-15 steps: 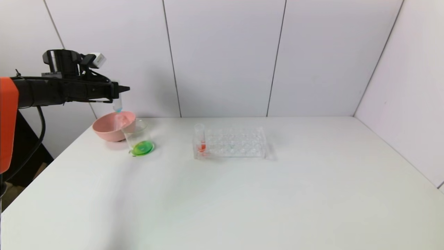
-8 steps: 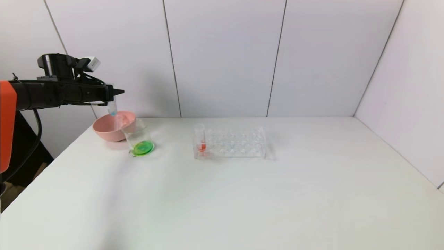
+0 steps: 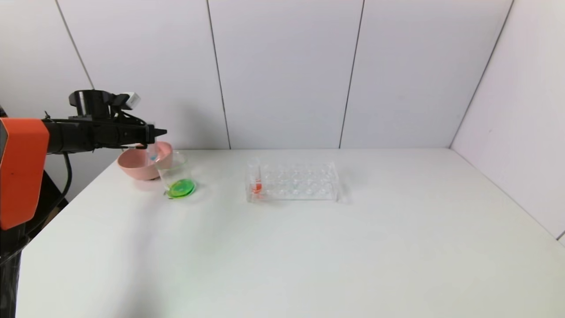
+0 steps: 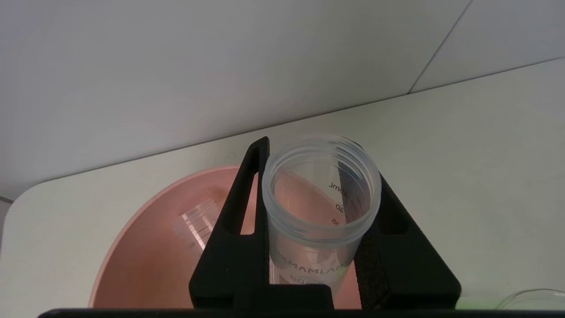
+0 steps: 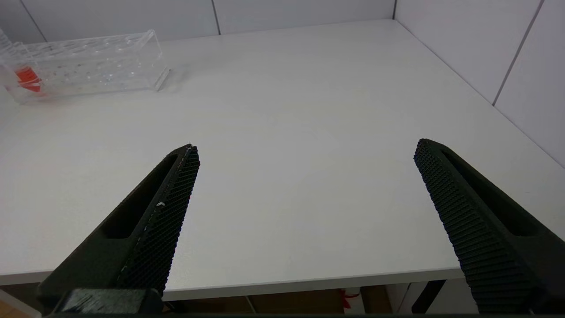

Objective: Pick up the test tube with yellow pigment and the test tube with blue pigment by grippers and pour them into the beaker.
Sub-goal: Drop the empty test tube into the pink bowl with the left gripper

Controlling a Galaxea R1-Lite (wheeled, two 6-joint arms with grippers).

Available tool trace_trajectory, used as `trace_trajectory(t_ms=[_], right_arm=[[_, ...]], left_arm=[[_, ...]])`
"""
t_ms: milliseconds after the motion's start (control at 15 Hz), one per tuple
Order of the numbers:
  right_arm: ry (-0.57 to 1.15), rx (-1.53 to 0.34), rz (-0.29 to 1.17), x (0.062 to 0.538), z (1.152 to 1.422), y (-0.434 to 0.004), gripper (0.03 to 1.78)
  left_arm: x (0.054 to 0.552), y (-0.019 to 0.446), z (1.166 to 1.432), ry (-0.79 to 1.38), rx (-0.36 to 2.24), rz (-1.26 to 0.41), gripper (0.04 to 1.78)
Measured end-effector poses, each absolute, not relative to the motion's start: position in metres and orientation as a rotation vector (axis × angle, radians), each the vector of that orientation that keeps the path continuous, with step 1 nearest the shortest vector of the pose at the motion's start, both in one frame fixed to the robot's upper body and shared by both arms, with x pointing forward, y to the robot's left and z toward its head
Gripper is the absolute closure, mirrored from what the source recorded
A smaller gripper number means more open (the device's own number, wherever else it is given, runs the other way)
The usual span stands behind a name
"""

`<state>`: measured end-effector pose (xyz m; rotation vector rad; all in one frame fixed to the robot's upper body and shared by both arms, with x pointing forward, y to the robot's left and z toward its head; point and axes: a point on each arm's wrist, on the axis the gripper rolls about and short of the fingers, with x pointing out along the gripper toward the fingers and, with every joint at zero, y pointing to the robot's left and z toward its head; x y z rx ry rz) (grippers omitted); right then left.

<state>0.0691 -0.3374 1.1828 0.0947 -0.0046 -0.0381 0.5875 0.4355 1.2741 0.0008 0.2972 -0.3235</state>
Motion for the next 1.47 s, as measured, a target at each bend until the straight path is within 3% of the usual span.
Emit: trace_trajectory(t_ms=[267, 467, 600, 800, 1000, 1267, 1467], right_arm=[[-0.005, 0.095, -0.038, 0.069, 1.183, -0.337, 0.04], [-0.005, 0.095, -0.038, 0.069, 1.183, -0.337, 0.04], [-0.005, 0.095, -0.038, 0.069, 1.183, -0.337, 0.04], [-0.005, 0.095, -0.038, 0.069, 1.183, -0.337, 0.04], [-0.005, 0.095, -0.038, 0.069, 1.183, -0.337, 0.04], [-0.005, 0.095, -0.038, 0.069, 1.183, -0.337, 0.04], [-0.005, 0.095, -0.038, 0.069, 1.183, -0.337, 0.04]], left_arm=[[0.592, 0.436, 1.261, 0.317, -0.006, -0.327, 1.29], [0.593, 0.436, 1.258, 0.322, -0.008, -0.327, 1.16], [0.593, 0.436, 1.258, 0.322, -0.011, -0.340, 0.93], [0.592, 0.435, 1.259, 0.319, -0.011, -0.349, 0.45], [0.590, 0.434, 1.267, 0.298, -0.005, -0.358, 0.13], [0.581, 0.430, 1.297, 0.231, 0.029, -0.380, 0.04], [0.559, 0.421, 1.352, 0.112, 0.081, -0.382, 0.04]])
